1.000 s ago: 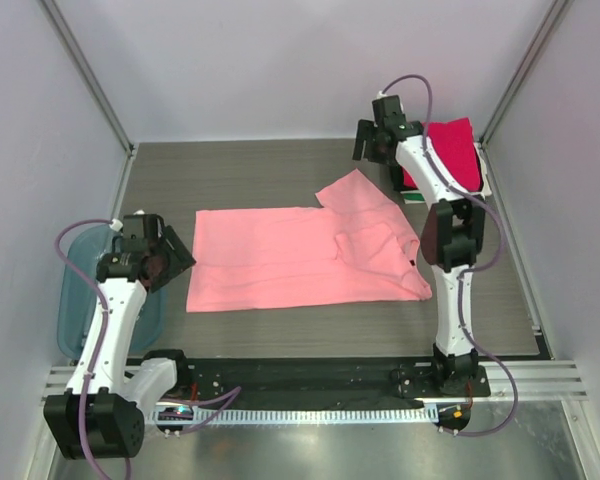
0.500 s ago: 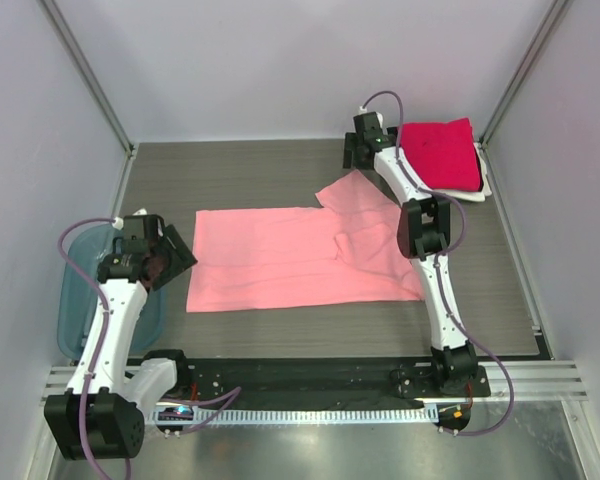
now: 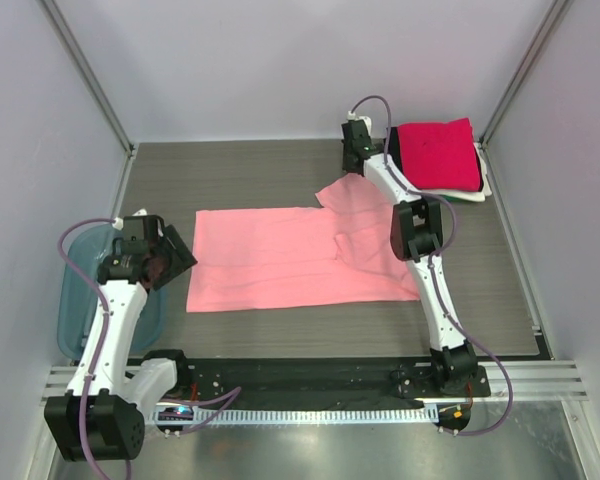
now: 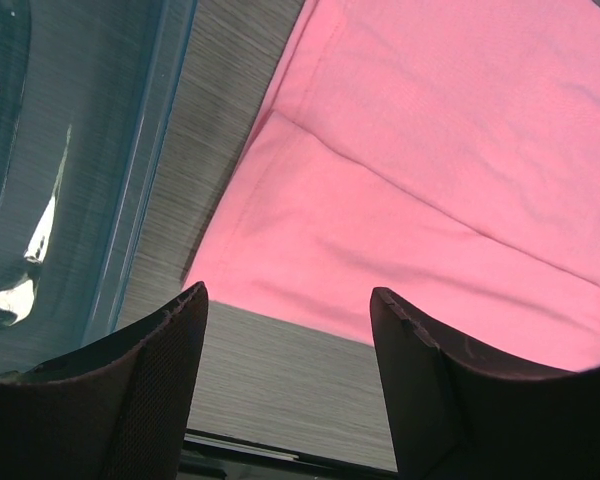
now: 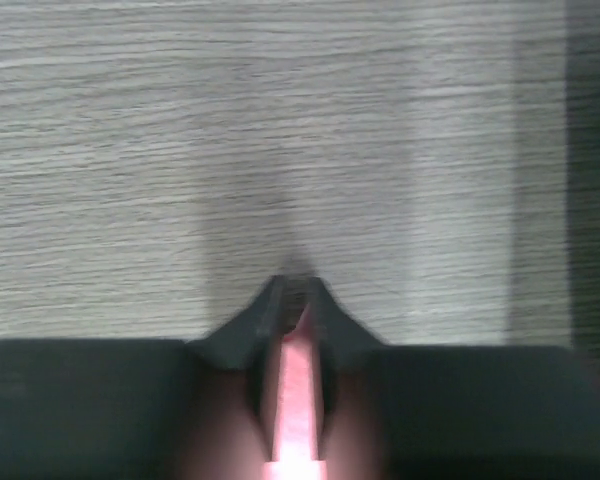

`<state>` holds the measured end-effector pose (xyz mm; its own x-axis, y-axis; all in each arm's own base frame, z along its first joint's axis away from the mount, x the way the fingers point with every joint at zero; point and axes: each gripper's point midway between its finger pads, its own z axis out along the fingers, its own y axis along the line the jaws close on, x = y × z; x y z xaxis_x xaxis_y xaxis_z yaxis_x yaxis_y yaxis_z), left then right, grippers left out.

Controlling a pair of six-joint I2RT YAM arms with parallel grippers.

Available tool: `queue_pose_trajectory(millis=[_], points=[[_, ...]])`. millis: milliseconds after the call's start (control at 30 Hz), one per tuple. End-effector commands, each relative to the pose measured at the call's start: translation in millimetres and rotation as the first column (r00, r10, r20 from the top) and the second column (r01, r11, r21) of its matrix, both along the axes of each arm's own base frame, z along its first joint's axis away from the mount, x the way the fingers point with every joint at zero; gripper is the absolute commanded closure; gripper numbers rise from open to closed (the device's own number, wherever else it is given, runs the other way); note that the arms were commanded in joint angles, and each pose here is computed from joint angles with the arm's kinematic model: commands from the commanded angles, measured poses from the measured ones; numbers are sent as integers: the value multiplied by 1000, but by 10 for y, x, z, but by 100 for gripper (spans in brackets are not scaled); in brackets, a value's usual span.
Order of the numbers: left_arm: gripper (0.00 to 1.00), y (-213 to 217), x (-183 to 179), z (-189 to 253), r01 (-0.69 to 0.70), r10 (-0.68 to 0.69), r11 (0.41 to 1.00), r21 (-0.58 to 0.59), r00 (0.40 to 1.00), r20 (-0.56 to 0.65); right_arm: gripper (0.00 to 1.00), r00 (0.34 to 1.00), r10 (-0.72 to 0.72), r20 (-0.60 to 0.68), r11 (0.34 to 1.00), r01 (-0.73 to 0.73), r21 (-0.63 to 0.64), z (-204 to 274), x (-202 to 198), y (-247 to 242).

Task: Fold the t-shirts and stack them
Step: Fold the tshirt

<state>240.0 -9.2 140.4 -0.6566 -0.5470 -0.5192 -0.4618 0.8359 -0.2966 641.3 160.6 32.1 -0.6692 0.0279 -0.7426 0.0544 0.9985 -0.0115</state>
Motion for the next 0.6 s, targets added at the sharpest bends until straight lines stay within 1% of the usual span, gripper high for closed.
queue_pose_trajectory(millis=[0, 67, 167, 233, 267, 300, 333, 367, 400, 467, 500, 533, 567], points=[[33, -12, 61, 88, 15, -15, 1000, -2, 998, 53, 86, 998, -13, -54, 1000, 12, -3, -87, -167, -6], [33, -3, 63, 80, 12, -12, 1000, 1, 999, 51, 98, 997, -11, -70, 1000, 10, -6, -125, -213, -15], [33, 9, 123, 65, 7, -8, 1000, 6, 998, 61, 99, 998, -14, -65, 1000, 14, 1, -59, -223, -13], [33, 16, 222, 30, 1, -1, 1000, 3, 999, 46, 99, 999, -14, -51, 1000, 15, 13, 45, -214, 1], [34, 32, 319, 137, -8, 7, 1000, 7, 998, 69, 99, 999, -15, -34, 1000, 16, 22, 173, -207, 7], [34, 46, 401, 83, -17, 17, 1000, 8, 999, 39, 99, 1000, -16, -25, 1000, 17, 27, 252, -209, 7], [34, 69, 511, 152, -36, 36, 999, 8, 998, 58, 99, 1000, -22, -17, 999, 23, 33, 311, -211, 7], [34, 84, 612, 198, -43, 42, 999, 13, 997, 69, 99, 1000, -24, 4, 999, 24, 45, 480, -215, 10], [34, 97, 788, 359, -48, 46, 999, 13, 993, 107, 99, 1000, -25, 2, 999, 25, 48, 516, -241, 6], [35, 117, 1053, 269, -62, 61, 998, 14, 996, 67, 99, 1000, -22, 9, 997, 21, 72, 632, -278, 38], [35, 133, 1257, 451, -66, 65, 998, 15, 992, 106, 99, 1000, -23, 16, 997, 21, 80, 729, -315, 33], [36, 149, 1406, 238, -71, 70, 997, 17, 997, 43, 99, 1000, -26, 17, 996, 25, 85, 783, -346, 18], [36, 156, 1526, 229, -73, 73, 997, 18, 997, 37, 99, 1000, -22, 15, 995, 21, 93, 811, -378, 34]])
